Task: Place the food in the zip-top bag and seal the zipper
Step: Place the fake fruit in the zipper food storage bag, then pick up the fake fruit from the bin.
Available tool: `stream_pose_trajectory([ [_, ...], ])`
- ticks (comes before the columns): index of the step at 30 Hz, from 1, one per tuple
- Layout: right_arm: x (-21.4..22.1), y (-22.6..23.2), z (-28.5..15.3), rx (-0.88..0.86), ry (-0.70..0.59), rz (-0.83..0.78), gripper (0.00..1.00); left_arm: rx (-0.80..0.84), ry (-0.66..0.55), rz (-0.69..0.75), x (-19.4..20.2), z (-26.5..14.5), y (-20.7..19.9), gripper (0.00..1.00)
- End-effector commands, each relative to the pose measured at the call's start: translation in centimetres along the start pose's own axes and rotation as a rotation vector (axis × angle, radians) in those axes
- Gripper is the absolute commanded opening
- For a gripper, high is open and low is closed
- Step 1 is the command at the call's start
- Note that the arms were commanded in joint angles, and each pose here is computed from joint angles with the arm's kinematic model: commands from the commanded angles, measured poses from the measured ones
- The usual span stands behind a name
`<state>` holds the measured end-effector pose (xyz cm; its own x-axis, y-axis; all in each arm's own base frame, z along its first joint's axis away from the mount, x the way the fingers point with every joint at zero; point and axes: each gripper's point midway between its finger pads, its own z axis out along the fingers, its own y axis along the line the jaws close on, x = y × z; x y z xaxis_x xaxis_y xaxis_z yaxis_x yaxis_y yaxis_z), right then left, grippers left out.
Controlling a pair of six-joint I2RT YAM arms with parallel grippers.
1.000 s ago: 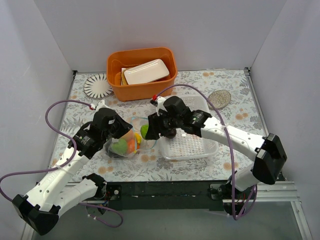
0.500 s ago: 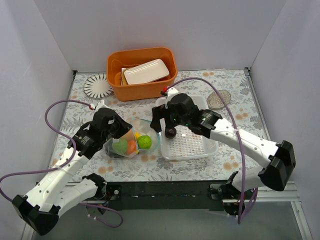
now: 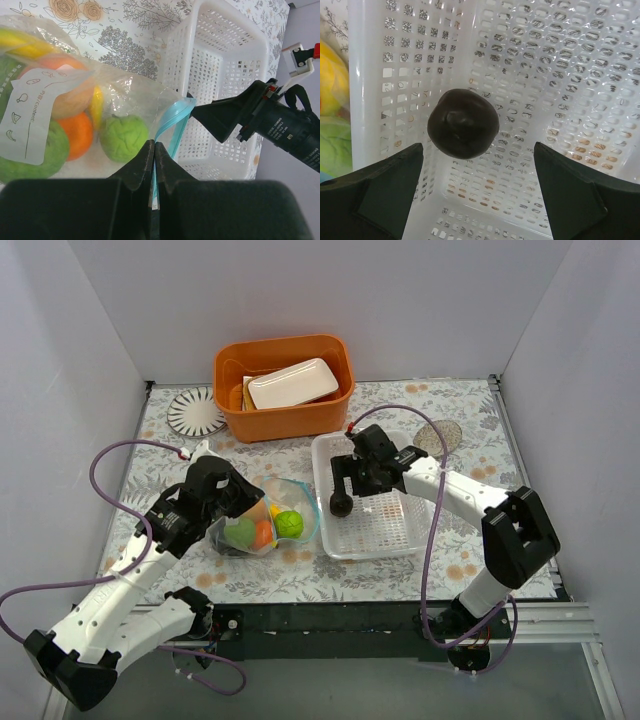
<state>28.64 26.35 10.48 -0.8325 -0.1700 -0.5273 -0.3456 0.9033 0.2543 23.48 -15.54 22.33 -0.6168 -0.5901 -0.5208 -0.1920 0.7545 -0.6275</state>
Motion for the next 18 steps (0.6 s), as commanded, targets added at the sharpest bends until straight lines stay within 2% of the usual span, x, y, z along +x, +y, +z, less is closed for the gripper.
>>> stream_pose_trajectory([
  [1, -0.3, 1.5, 0.1, -0.088, -0.005, -0.042, 0.98, 0.004, -0.028, 0.005, -0.7, -1.1, -0.1, 0.00],
  [13, 1.5, 1.3, 3.3, -0.087, 0.089, -0.032, 0.96, 0.000, -0.033, 0.002, -0.8, -1.2, 0.0, 0.00],
  [18, 1.6, 0.9, 3.6, -0.080, 0.079, -0.035, 0.89, -0.004, -0.032, 0.002, -0.7, -1.1, 0.2, 0.00],
])
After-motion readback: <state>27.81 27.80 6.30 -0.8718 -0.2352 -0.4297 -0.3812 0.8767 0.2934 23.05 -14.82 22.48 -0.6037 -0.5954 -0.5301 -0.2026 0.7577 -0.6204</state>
